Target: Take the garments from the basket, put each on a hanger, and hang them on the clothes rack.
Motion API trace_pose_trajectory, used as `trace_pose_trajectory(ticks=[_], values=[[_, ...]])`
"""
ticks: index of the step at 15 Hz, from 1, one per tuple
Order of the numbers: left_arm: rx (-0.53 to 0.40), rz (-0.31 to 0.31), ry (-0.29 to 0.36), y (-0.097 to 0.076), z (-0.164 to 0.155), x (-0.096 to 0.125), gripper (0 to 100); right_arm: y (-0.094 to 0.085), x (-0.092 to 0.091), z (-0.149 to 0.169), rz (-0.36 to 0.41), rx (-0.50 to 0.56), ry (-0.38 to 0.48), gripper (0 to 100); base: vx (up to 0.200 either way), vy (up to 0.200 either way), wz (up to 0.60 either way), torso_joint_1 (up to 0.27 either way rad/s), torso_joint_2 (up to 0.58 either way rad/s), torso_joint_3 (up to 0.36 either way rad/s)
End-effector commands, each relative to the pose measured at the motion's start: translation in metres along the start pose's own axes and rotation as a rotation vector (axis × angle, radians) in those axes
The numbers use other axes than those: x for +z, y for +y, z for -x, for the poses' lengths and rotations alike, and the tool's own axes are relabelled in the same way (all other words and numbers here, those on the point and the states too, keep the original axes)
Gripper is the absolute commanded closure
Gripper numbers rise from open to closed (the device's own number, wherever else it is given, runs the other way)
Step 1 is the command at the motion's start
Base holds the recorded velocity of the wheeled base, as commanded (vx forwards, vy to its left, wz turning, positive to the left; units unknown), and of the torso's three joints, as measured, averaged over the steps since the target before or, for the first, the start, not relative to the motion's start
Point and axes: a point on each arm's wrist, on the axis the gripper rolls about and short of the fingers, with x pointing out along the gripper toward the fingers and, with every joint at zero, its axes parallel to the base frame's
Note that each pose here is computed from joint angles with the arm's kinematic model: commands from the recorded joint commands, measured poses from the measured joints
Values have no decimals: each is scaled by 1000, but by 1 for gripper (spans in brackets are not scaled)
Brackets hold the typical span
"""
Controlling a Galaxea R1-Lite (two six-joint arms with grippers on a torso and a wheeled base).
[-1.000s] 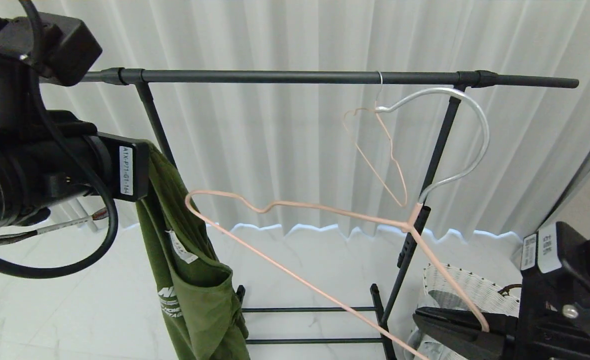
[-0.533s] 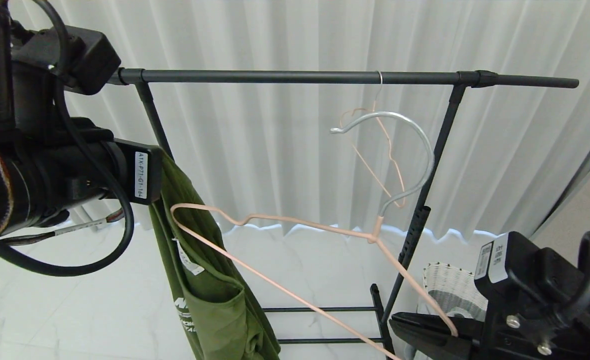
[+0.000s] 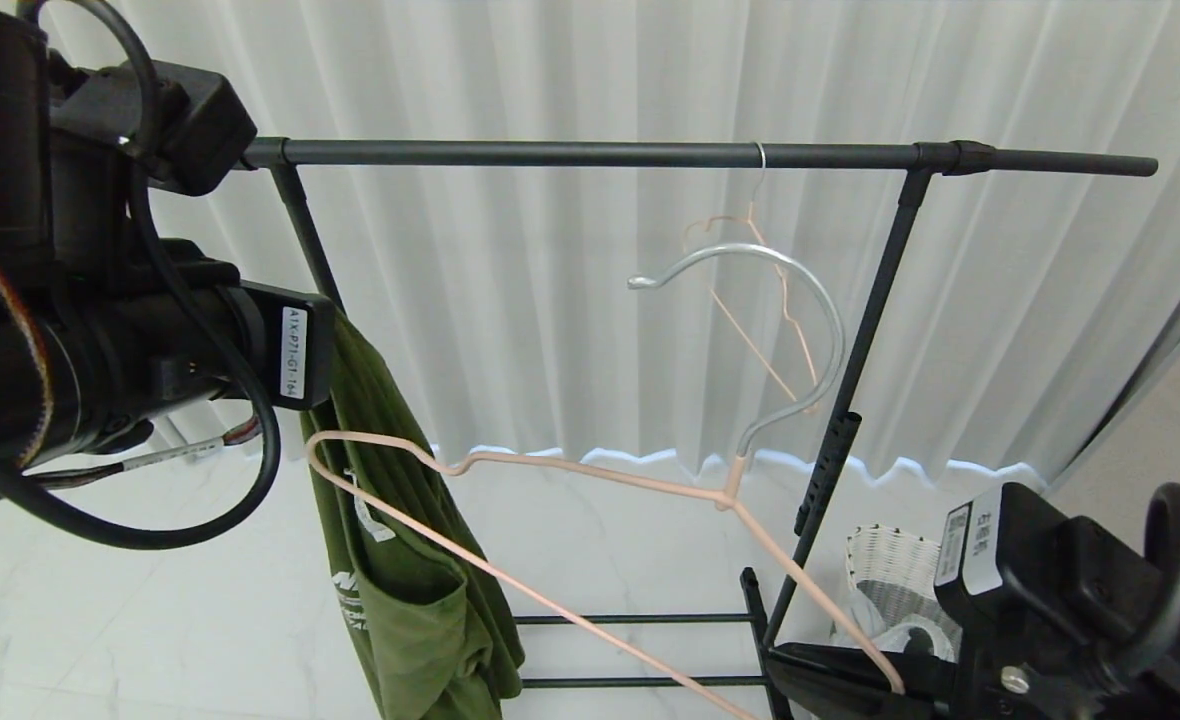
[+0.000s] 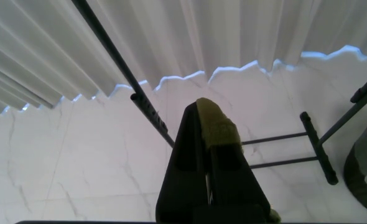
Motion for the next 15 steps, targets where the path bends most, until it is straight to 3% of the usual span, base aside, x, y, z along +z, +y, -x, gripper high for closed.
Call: trace_pose_trajectory(ticks=[1,4,9,11,15], values=[[0,0,-1,0,0,0,100,1,-1,-2,2,-1,10,100,0,0,0,0,0,0],[-5,-1,-6,0,3,0,100,-7,-2,-18,-15,-53,33,100,0,0,0,0,0,0],[-11,2,-3,-2,2,0,100,-18,14,-50,-90,-144,-32,100,0,0,0,0,0,0],[-12,59,9,-5,-3,-1,100,-17,26,-57,-159,-142,-65,100,0,0,0,0,0,0],[-5,118,-8,-6,-7,9,100,-3,25,-57,-160,-96,-54,100,0,0,0,0,0,0]])
